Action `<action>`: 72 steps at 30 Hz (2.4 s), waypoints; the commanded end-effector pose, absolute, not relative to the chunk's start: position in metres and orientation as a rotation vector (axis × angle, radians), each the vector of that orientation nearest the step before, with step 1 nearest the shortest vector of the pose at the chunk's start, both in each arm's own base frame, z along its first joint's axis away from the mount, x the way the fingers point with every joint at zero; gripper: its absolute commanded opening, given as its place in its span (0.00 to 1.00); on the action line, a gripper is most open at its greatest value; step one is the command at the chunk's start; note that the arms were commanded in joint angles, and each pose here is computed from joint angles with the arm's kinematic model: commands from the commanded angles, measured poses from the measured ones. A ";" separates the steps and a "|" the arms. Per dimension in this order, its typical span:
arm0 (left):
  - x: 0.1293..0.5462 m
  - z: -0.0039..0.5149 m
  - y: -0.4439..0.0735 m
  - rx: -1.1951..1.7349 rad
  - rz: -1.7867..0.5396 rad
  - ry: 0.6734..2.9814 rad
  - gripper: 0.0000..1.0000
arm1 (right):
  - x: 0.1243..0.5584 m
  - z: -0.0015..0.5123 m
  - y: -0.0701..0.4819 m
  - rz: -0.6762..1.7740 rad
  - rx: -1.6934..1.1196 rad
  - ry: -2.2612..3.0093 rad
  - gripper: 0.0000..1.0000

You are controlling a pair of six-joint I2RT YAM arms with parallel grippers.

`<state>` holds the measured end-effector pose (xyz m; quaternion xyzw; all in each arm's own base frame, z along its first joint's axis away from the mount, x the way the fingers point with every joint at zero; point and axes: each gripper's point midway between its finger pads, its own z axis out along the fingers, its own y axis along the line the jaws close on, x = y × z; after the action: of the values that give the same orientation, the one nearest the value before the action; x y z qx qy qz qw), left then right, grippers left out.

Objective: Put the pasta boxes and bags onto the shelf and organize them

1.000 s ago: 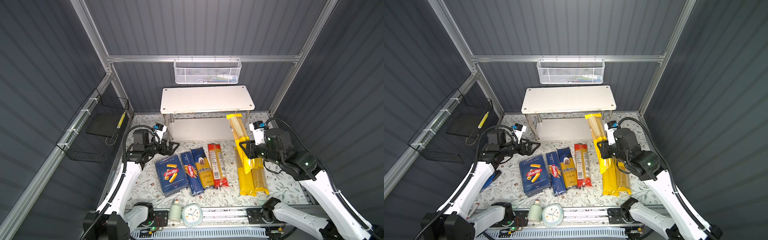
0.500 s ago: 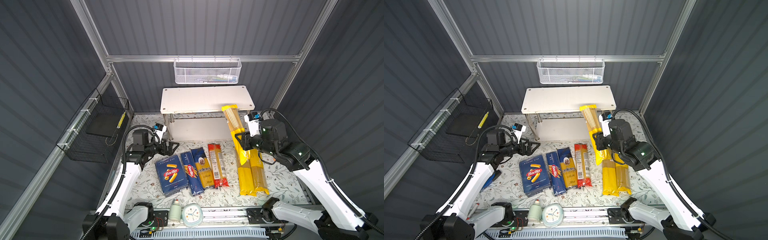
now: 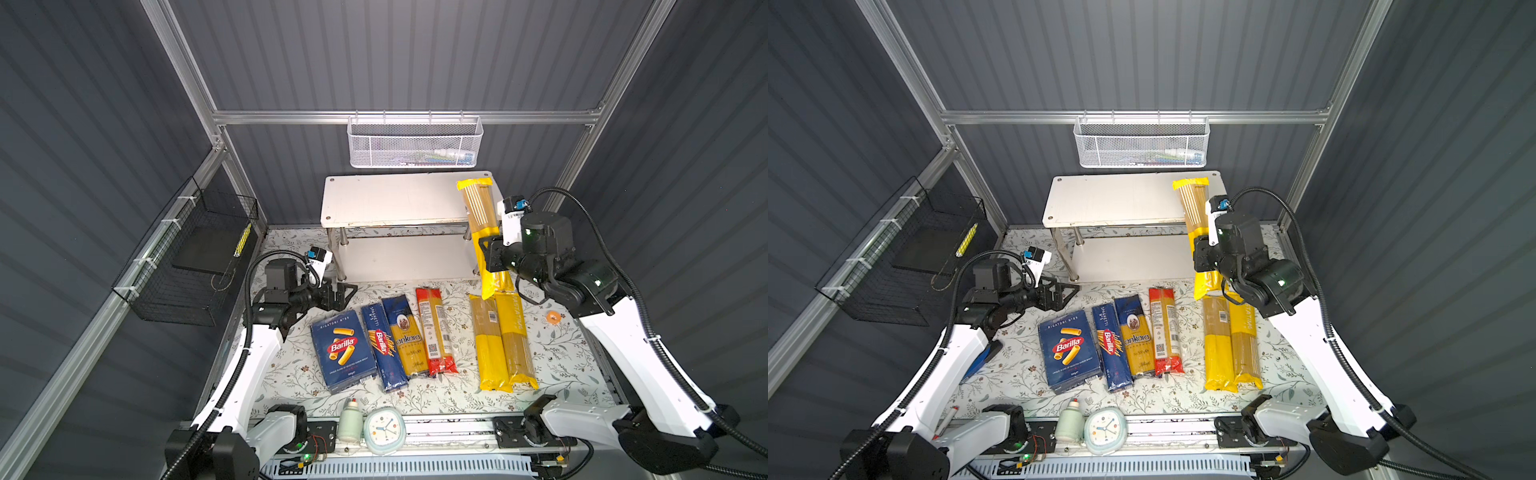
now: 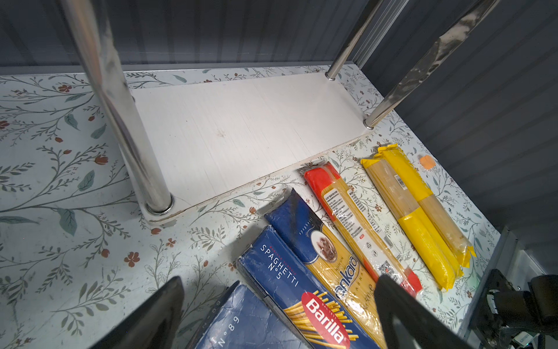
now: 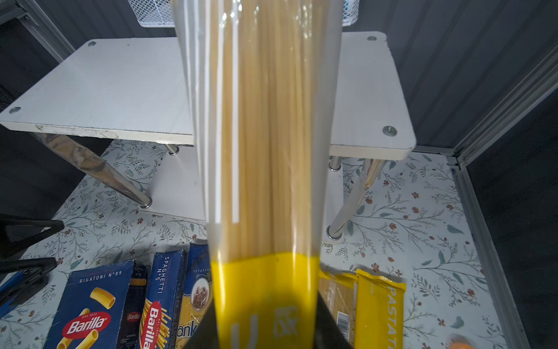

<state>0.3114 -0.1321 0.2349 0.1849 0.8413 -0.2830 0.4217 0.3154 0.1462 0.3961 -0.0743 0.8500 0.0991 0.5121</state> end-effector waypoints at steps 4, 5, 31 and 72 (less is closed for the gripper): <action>0.308 0.235 -0.132 0.474 -0.700 2.101 0.99 | 0.353 0.484 0.131 0.267 -0.096 1.831 0.00; 0.308 0.235 -0.133 0.474 -0.701 2.101 0.99 | 0.358 0.486 0.131 0.268 -0.095 1.830 0.00; 0.308 0.235 -0.130 0.468 -0.684 2.099 0.99 | 0.445 0.502 0.121 0.201 -0.058 1.811 0.00; 0.307 0.235 -0.130 0.462 -0.680 2.104 0.99 | 0.486 0.466 0.123 0.181 -0.006 1.886 0.15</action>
<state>0.3126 -0.1270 0.2328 0.1774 0.8458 -0.2677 0.4260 0.4836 0.1294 0.4155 -0.0250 0.8547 0.0627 0.5147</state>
